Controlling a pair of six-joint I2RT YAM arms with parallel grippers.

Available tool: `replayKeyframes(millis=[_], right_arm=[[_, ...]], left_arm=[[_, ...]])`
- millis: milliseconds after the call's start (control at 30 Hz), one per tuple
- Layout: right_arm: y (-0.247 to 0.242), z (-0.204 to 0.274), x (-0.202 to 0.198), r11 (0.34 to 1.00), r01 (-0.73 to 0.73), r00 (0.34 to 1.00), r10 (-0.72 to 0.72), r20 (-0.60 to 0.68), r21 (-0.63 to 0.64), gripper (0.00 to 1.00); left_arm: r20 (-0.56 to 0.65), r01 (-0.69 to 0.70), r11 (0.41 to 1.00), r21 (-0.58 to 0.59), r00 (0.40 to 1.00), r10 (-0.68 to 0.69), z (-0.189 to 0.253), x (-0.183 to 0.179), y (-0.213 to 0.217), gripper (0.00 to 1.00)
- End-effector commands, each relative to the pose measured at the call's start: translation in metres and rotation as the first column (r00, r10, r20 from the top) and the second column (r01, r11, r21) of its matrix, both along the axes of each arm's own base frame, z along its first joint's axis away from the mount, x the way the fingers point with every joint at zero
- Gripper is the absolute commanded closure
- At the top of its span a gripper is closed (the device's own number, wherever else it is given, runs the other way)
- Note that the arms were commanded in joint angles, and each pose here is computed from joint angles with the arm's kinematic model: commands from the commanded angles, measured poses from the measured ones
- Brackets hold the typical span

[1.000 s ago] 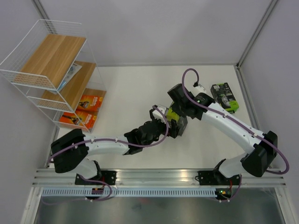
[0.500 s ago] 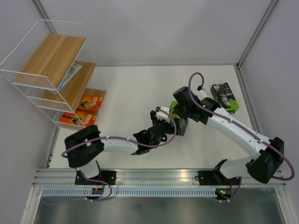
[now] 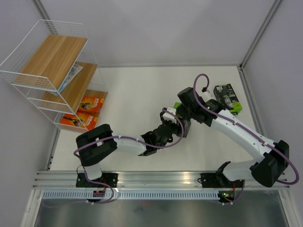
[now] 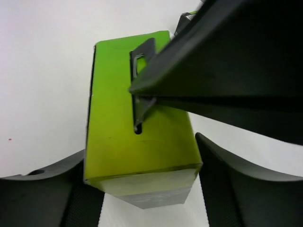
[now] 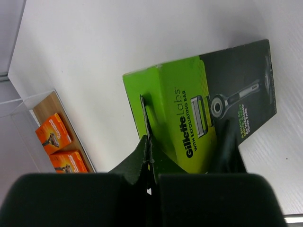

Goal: Place and organize the shaving razors onto the shelf

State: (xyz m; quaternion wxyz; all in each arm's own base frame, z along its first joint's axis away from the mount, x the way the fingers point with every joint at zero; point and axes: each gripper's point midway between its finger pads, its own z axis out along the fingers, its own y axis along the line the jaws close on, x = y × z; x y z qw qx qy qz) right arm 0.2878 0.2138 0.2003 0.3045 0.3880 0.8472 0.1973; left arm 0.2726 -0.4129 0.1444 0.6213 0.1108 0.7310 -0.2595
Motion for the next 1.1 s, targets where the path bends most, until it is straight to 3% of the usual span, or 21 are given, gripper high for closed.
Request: replayKeyframes(millis=[0,100,233,267,300,333,367,467,600,700,733,767,800,867,900,1033,1067], right_arm=[[0.002,0.014,-0.005,0.999,-0.003,1.0,0.002,0.028,0.053,1.0],[0.001,0.01,-0.006,0.999,-0.012,1.0,0.012,0.019,0.044,1.0],[-0.004,0.003,-0.01,0.999,-0.048,0.999,0.048,0.002,0.006,0.99],[-0.009,0.003,-0.008,0.997,-0.069,0.998,0.069,0.007,-0.026,0.8],[-0.011,0.009,-0.006,0.996,-0.084,0.996,0.085,0.017,-0.038,0.71],[-0.021,0.01,-0.002,0.995,-0.082,0.997,0.082,0.001,-0.052,0.42],[-0.028,0.015,0.001,0.994,-0.092,0.996,0.092,0.004,-0.066,0.27],[-0.063,0.049,0.017,0.987,-0.107,0.993,0.111,0.031,-0.121,0.02],[-0.113,0.095,0.031,0.978,-0.07,0.99,0.093,0.108,-0.199,0.02],[-0.143,0.085,0.029,0.967,-0.046,0.994,0.069,0.085,-0.249,0.02],[-0.147,0.084,0.03,0.965,-0.059,0.991,0.088,0.102,-0.255,0.02],[-0.147,0.079,0.029,0.965,-0.068,0.99,0.095,0.099,-0.253,0.02],[-0.147,0.06,0.025,0.963,-0.08,0.993,0.098,0.06,-0.257,0.02],[-0.139,0.056,0.026,0.964,-0.122,0.983,0.151,0.107,-0.237,0.02],[-0.136,0.038,0.022,0.961,-0.15,0.981,0.173,0.085,-0.232,0.02],[-0.123,0.036,0.03,0.952,-0.213,0.953,0.252,0.166,-0.221,0.02],[-0.122,0.031,0.031,0.946,-0.228,0.949,0.269,0.165,-0.231,0.02]], left_arm=[[0.016,-0.054,0.992,-0.112,0.998,0.057,0.019,0.02,0.008,0.33],[-0.019,-0.063,0.98,-0.188,0.998,0.061,0.021,0.028,0.021,0.46],[0.016,-0.048,0.982,-0.182,0.999,0.052,0.032,0.029,0.025,0.53],[0.023,-0.047,0.982,-0.184,0.998,0.052,0.034,0.029,0.027,0.53],[0.027,-0.03,0.984,-0.176,0.999,0.035,0.034,0.029,0.028,0.53],[0.047,-0.015,0.982,-0.186,0.999,0.024,0.046,0.028,0.031,0.53],[0.058,-0.001,0.982,-0.188,0.998,0.012,0.05,0.028,0.034,0.54],[0.101,0.022,0.983,-0.182,0.995,-0.004,0.07,0.029,0.052,0.54],[0.147,-0.006,0.983,-0.185,0.989,0.034,0.108,0.045,0.092,0.57],[0.214,0.015,0.983,-0.181,0.976,0.025,0.156,0.049,0.117,0.57],[0.178,0.002,0.993,-0.115,0.984,0.018,0.15,0.052,0.124,0.57],[0.181,-0.013,0.994,-0.112,0.983,0.033,0.162,0.054,0.131,0.57],[0.233,-0.017,0.989,-0.147,0.971,0.052,0.203,0.054,0.144,0.57],[0.226,-0.047,0.997,-0.058,0.972,0.059,0.214,0.055,0.159,0.56],[0.27,-0.051,0.996,-0.069,0.96,0.068,0.252,0.056,0.169,0.55],[0.32,-0.124,0.988,0.087,0.943,0.09,0.312,0.062,0.201,0.55],[0.365,-0.147,0.986,0.081,0.925,0.108,0.345,0.058,0.212,0.55]])
